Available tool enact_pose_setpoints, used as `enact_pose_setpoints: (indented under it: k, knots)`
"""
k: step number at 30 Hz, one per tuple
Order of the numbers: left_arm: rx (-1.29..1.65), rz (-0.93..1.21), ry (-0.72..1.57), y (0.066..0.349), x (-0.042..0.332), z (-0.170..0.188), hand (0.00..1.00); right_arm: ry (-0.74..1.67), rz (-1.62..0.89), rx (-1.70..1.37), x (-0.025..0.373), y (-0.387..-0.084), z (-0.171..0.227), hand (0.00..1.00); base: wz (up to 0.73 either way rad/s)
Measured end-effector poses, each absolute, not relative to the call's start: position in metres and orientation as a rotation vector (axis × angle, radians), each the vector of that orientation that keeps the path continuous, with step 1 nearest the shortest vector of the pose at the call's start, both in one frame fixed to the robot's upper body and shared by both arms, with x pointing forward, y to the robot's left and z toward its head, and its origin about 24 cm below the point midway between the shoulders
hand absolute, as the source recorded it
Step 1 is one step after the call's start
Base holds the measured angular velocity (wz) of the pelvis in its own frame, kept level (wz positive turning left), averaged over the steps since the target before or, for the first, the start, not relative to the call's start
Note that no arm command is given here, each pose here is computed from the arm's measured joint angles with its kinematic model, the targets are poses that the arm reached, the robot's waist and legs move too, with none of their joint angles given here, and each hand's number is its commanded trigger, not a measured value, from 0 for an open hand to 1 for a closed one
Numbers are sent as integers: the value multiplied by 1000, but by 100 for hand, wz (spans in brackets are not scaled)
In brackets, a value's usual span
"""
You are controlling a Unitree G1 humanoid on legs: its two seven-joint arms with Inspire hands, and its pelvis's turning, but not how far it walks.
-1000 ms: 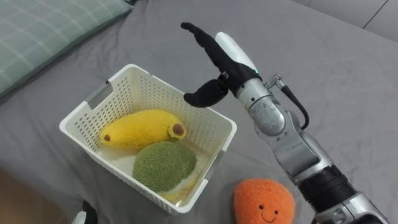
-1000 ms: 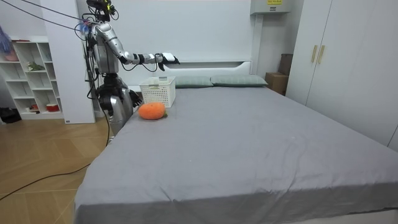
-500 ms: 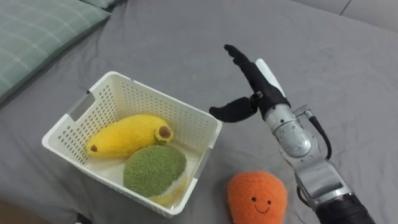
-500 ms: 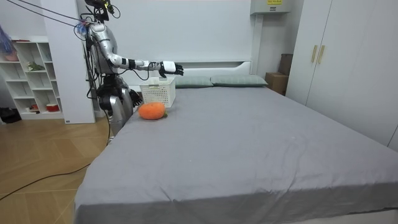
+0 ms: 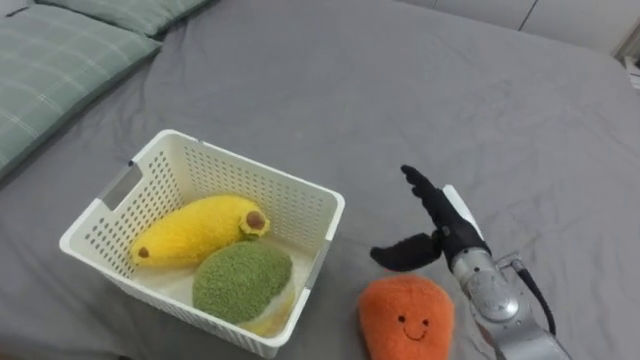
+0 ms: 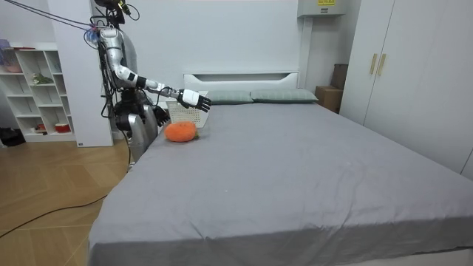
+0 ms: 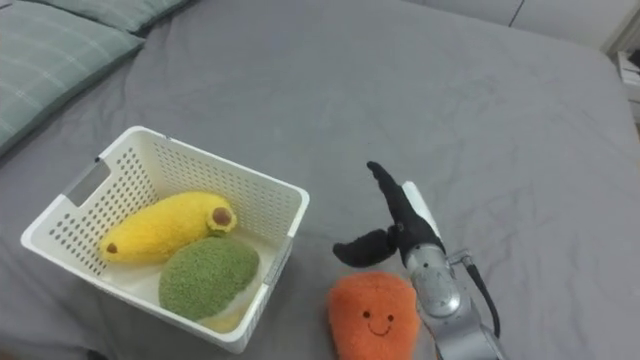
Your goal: Collect toys from the bed
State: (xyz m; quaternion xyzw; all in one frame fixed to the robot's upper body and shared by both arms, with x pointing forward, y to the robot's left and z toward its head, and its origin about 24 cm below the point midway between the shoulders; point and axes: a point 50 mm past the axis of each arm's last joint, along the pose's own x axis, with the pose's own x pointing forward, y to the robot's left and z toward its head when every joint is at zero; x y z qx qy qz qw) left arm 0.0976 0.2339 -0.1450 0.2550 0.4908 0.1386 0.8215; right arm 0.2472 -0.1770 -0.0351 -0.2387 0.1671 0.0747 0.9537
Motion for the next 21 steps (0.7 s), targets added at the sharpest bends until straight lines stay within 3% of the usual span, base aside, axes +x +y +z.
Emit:
enact_pose_setpoints:
  k: [13, 21]
  knots:
    - [498, 333, 1021, 234, 96, -144, 0, 450, 136, -473, 226, -185, -65, 0, 0]
    - [498, 341, 1026, 235, 92, -145, 0, 683, 181, -465, 195, -192, -106, 0, 0]
